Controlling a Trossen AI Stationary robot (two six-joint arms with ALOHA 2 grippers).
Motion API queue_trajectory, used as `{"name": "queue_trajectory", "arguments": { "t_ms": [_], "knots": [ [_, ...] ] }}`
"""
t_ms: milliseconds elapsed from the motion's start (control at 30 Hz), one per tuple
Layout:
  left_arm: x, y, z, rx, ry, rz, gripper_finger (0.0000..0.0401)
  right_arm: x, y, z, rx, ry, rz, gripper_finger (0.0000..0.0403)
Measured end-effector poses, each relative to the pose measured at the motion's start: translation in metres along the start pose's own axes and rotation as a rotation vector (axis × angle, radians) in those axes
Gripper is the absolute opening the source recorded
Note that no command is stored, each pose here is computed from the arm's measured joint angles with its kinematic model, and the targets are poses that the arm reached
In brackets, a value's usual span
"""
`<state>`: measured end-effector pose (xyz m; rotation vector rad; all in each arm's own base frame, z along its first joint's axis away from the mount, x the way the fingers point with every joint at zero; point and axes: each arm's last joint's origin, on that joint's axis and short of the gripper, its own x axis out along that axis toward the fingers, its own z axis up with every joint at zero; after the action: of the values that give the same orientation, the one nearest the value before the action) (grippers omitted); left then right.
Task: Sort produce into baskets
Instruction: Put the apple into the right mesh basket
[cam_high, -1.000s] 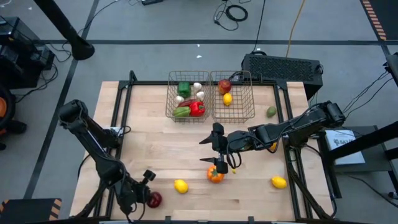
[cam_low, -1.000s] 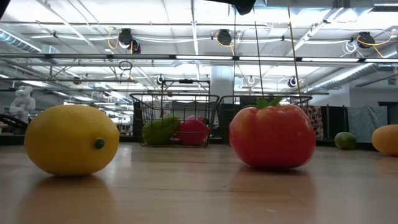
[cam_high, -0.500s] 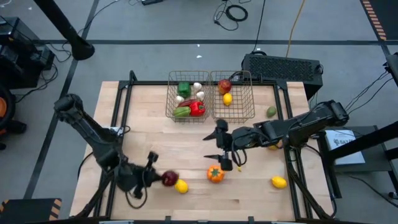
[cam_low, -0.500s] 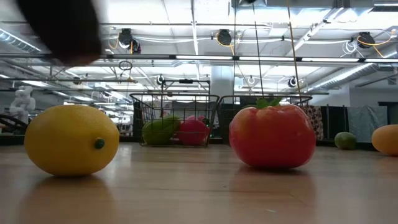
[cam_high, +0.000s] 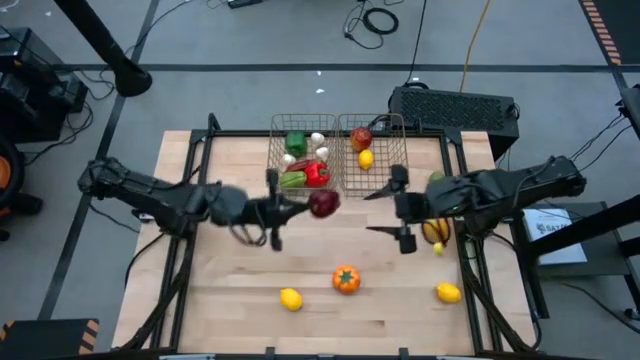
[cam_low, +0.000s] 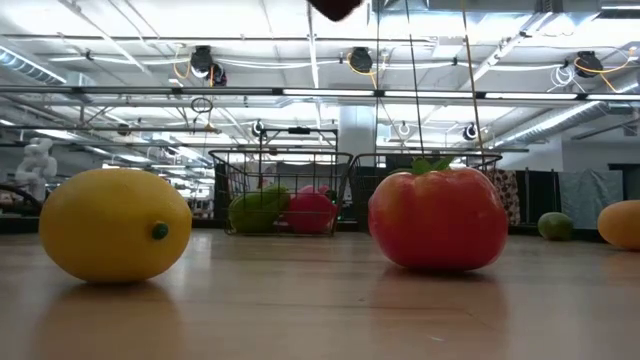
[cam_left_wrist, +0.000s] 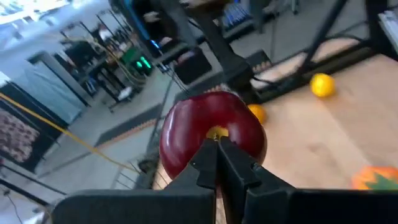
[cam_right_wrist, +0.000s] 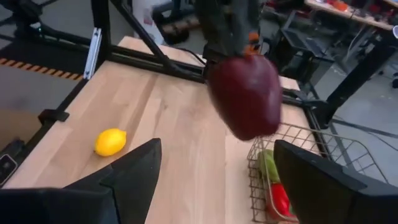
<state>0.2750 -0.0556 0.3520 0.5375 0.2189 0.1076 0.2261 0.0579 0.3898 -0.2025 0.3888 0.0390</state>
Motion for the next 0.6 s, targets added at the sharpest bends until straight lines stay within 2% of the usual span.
{"name": "queue_trajectory", "arguments": {
  "t_ms": [100,233,333,600],
  "knots": [
    [0.018,0.020,-0.006,-0.012,-0.052,0.043,0.0003,-0.014,-0.001,-0.004,0.009,-0.021,0.022,0.0301],
    [0.048,0.034,-0.026,-0.055,-0.058,0.063,0.0003,-0.023,0.001,-0.012,0.005,-0.072,0.043,0.0301],
    [0.070,0.040,-0.043,-0.095,-0.059,0.054,0.0002,-0.024,0.000,-0.016,-0.007,-0.090,0.037,0.0301],
    [0.130,0.063,-0.078,-0.204,-0.073,0.128,0.0002,-0.020,-0.005,-0.017,-0.011,-0.090,0.001,0.0301]
  ]
}}
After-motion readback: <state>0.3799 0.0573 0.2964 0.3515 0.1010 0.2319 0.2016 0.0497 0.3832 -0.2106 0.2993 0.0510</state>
